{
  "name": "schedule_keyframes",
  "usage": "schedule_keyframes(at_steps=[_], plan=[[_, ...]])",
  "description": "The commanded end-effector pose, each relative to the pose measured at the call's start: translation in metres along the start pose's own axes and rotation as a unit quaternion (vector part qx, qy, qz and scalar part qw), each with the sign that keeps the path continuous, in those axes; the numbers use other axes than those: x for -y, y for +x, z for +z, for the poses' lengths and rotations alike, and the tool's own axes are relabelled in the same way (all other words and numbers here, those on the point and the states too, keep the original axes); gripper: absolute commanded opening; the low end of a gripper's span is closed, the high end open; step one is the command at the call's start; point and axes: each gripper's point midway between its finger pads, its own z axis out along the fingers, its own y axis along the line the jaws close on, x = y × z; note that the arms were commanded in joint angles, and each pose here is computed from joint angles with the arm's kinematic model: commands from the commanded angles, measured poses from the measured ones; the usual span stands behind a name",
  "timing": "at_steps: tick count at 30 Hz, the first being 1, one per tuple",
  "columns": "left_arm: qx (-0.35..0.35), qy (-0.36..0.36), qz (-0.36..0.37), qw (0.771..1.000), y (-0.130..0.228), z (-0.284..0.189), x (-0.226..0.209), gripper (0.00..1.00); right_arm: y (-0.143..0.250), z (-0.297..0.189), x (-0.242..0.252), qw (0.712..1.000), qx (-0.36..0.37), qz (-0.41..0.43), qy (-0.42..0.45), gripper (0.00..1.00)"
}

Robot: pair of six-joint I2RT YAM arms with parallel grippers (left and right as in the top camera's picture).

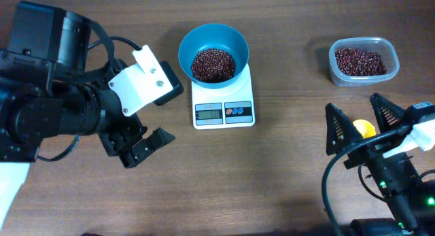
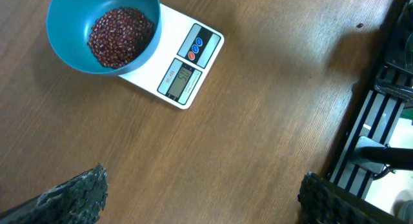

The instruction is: Scoop item into bowl and weigh 50g on scale

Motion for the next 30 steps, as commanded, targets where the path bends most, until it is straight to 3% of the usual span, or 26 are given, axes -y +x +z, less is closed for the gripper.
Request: schedule_keyframes(at_steps=[1,5,9,18,22,25,30], plan=[[0.004,0.004,0.006,1.000,-0.001,0.000,0.002,0.99,-0.008,-0.001,0.000,0.999,0.021,-0.026,0.004,0.99],[0.004,0.004,0.006,1.000,-0.001,0.000,0.002,0.99,0.013,0.004,0.012,0.999,0.004,-0.020,0.026,0.99],[0.004,0.004,0.006,1.000,-0.001,0.000,0.002,0.99,0.018,0.006,0.013,0.997,0.042,-0.062,0.017,0.99],[0.004,0.004,0.006,1.000,-0.001,0.000,0.002,0.99,0.086,0.016,0.036,0.997,-0.033,-0.056,0.051,0.99],[0.004,0.004,0.006,1.000,-0.001,0.000,0.002,0.99,0.086,0.014,0.046,0.995,-0.032,-0.057,0.080,0.99],[0.004,0.004,0.006,1.000,-0.001,0.000,0.002,0.99,0.086,0.014,0.046,0.987,-0.038,-0.134,0.077,0.99],[0.004,0.004,0.006,1.000,-0.001,0.000,0.002,0.99,0.086,0.014,0.046,0.987,-0.037,-0.132,0.078,0.99]])
